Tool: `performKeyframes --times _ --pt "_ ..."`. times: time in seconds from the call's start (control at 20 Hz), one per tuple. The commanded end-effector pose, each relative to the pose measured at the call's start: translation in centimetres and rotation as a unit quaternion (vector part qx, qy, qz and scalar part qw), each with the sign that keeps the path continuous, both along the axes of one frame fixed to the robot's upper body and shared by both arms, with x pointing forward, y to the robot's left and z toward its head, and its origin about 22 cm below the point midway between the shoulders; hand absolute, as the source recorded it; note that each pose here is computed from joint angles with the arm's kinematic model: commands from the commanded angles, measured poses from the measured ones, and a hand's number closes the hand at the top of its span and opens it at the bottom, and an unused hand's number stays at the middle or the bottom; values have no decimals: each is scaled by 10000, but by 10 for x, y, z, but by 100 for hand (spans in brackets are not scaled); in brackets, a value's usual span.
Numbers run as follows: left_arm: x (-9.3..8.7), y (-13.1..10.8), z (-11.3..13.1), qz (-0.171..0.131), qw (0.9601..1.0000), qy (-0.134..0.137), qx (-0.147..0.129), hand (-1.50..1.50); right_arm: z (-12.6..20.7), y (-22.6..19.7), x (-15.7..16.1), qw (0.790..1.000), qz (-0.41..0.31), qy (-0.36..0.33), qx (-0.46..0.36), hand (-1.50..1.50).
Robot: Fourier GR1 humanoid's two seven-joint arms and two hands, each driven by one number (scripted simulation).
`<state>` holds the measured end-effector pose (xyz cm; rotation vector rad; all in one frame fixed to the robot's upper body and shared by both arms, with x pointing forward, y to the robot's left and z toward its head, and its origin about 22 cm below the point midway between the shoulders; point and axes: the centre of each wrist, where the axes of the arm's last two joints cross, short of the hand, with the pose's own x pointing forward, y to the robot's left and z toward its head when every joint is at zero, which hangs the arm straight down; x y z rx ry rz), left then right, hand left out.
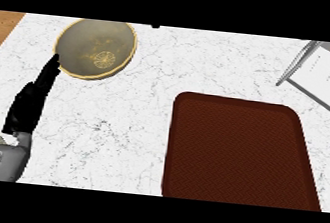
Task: Pick the cupcake from the tray and place it in the tiered basket
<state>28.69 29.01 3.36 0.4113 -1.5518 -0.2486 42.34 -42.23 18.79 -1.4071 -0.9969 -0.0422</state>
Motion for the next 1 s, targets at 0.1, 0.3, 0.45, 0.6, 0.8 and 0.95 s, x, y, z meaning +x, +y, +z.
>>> performKeyframes --times 0.1,0.3,0.45,0.6,0.8,0.95 --pt "-15 15 0 38 10000 15 47 0 16 -16 -9 9960 -315 -822 -141 -150" --pt "-22 11 -2 41 10000 75 45 0 49 -28 -18 9944 -543 -906 21 -150" --pt "-20 17 -9 310 9995 79 -55 0 45 -38 -28 9934 -726 -768 448 -150" --pt "-23 18 -2 361 9992 180 18 0 45 -49 -42 9898 -727 -894 834 -150" --pt "-31 36 -4 434 9989 192 -11 0 38 -73 -75 9906 -546 -907 869 -150" --pt "-32 44 0 522 9984 177 80 0 38 -85 -100 9883 -422 -1154 908 -150"
